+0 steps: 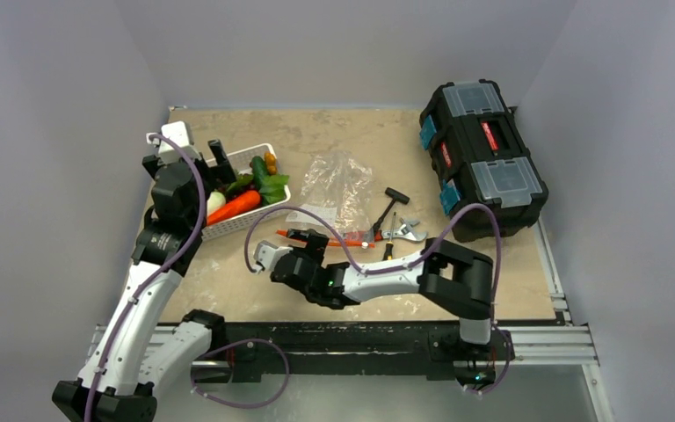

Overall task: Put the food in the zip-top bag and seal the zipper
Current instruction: Pick up the zipper food storage bag at the center of the board.

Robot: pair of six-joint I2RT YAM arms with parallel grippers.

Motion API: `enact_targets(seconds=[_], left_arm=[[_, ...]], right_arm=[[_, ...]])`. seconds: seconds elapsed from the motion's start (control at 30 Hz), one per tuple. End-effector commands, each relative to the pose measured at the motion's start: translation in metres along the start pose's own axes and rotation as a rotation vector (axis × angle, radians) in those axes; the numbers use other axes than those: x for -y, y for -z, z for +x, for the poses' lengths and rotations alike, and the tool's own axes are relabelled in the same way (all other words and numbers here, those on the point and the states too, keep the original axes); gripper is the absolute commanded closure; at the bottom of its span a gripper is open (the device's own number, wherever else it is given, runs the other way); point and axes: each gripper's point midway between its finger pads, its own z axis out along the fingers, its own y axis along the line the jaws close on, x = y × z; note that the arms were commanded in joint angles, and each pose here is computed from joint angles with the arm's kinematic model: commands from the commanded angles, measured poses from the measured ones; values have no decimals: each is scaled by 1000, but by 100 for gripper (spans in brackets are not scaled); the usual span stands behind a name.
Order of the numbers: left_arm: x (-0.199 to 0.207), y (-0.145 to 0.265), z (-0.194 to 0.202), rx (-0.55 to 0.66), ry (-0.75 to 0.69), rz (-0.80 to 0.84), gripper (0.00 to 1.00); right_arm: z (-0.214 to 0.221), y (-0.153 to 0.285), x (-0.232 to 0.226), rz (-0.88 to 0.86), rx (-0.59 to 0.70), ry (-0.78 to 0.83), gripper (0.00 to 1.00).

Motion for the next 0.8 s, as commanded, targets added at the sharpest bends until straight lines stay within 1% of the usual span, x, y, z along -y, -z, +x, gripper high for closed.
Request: enact_targets(seconds=[0.0,0.1,0.2,0.27,0.3,0.43,0.47,0.5,0.53,0.6,0.67,0.7,0.73,0.77], left_arm=[[-7,7,-25,74,38,-32,0],[-5,7,-25,73,42,-24,0],[-5,6,-24,70,42,-24,0],[-6,7,-23,69,42,-28,0],[-6,7,-23,69,43,-28,0],[-5,7,-22,67,47,-22,0],[-4,7,-22,67,46,-20,0],[-4,7,-22,67,48,-19,0],[-4,7,-22,65,48,-20,0],[-4,7,-23,67,47,-19,1],[-4,7,-23,66,47,-19,0],[-4,7,-23,66,47,-19,0],[-3,6,-22,65,45,-16,0],[-3,6,-23,66,45,-13,0]], right_arm=[[-1,-6,40,262,-73,38,16],[2,-15,37,289,-103,83,16],[7,-22,45,403,-138,135,17],[5,-26,51,443,-134,120,19],[3,-28,52,445,-132,107,22],[6,-35,67,493,-158,90,41],[7,-37,69,494,-161,93,54],[7,-38,72,498,-161,90,79],[8,-39,76,509,-164,85,99],[4,-35,86,525,-159,73,100],[-5,-27,99,536,-130,24,100],[-12,-23,107,527,-106,-20,100],[-16,-21,110,481,-95,-62,100],[-21,-20,109,410,-70,-197,100]])
